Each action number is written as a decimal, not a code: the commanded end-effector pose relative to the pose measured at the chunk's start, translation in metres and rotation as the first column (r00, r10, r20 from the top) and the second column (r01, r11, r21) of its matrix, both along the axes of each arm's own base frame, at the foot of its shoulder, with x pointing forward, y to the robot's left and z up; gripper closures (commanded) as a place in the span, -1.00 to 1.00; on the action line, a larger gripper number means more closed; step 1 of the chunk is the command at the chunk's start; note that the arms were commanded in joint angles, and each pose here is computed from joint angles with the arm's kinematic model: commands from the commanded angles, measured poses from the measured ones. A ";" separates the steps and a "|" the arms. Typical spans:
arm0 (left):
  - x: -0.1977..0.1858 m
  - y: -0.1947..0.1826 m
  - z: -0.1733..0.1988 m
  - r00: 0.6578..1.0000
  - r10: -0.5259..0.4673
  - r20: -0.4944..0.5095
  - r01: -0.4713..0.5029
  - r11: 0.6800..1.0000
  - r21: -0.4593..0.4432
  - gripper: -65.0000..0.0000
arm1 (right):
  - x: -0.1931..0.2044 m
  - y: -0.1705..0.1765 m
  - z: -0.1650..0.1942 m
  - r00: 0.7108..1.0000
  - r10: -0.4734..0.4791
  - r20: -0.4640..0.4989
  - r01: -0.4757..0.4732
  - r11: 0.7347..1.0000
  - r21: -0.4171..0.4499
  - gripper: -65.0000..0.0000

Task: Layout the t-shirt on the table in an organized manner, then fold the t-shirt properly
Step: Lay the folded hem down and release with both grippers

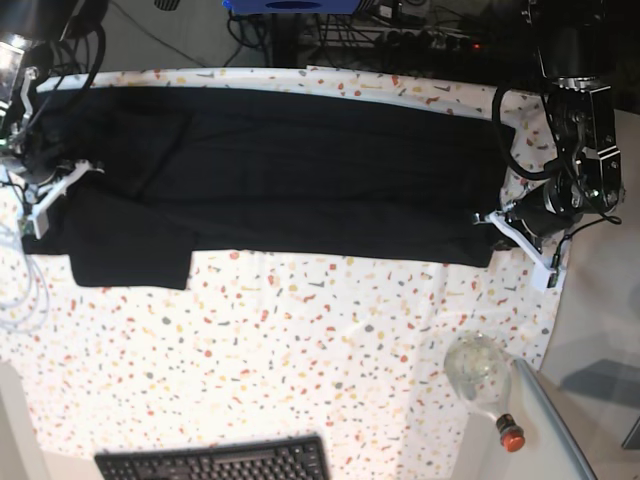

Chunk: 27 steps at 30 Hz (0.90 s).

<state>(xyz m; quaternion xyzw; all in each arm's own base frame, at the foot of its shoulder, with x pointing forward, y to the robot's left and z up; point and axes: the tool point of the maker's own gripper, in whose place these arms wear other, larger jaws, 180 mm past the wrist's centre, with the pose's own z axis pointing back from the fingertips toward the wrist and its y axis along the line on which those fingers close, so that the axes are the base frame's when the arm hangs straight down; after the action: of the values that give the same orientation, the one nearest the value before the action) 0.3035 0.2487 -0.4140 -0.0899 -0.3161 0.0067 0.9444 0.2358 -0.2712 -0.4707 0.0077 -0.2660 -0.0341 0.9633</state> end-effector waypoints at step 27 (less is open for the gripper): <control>-0.019 0.015 -0.014 1.000 -0.010 -0.002 0.010 0.991 0.135 -0.21 | 0.026 -0.024 0.062 0.965 -0.141 0.220 0.148 0.989 -0.015 0.36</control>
<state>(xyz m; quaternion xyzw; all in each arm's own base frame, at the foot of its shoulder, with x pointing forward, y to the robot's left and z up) 0.2743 0.2574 -0.4400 -0.0339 -0.2939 -0.0183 0.9550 0.2544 -0.2890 -0.4201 -0.0159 -0.3519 -0.0992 0.9306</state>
